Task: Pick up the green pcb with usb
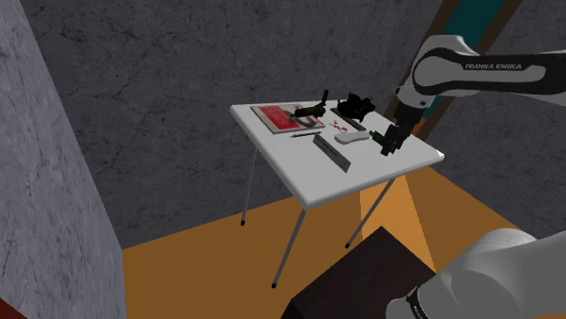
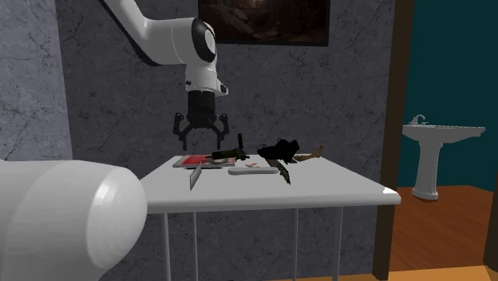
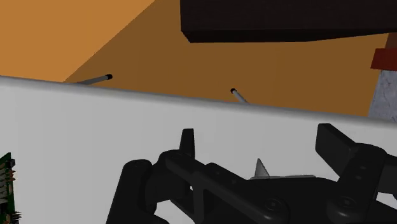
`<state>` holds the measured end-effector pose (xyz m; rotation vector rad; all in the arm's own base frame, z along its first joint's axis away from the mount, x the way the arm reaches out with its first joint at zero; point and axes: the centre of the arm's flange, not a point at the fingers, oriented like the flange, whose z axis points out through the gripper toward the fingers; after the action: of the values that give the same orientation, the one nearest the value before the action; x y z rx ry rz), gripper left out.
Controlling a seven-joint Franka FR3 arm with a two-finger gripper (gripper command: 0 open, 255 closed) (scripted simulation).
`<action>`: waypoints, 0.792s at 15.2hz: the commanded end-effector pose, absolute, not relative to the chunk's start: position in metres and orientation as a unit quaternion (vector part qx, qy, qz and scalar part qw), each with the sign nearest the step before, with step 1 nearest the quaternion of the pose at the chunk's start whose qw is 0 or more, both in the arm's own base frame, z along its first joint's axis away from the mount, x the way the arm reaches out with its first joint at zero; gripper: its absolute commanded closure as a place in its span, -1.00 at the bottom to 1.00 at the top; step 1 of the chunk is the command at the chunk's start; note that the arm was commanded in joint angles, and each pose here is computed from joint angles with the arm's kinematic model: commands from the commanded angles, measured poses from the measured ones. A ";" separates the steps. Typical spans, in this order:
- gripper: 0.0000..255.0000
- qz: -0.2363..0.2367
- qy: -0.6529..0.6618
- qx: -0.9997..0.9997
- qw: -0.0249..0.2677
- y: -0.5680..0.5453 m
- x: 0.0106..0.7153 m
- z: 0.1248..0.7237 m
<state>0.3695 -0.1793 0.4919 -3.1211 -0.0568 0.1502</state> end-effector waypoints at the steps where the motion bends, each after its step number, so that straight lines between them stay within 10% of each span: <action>1: -1.00 0.042 -0.012 -0.999 0.006 -0.200 0.382 0.487; 12: -1.00 0.014 0.020 -1.000 -0.002 -0.320 0.441 0.449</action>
<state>0.4352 -0.3098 0.4525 -3.1413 0.0556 0.0534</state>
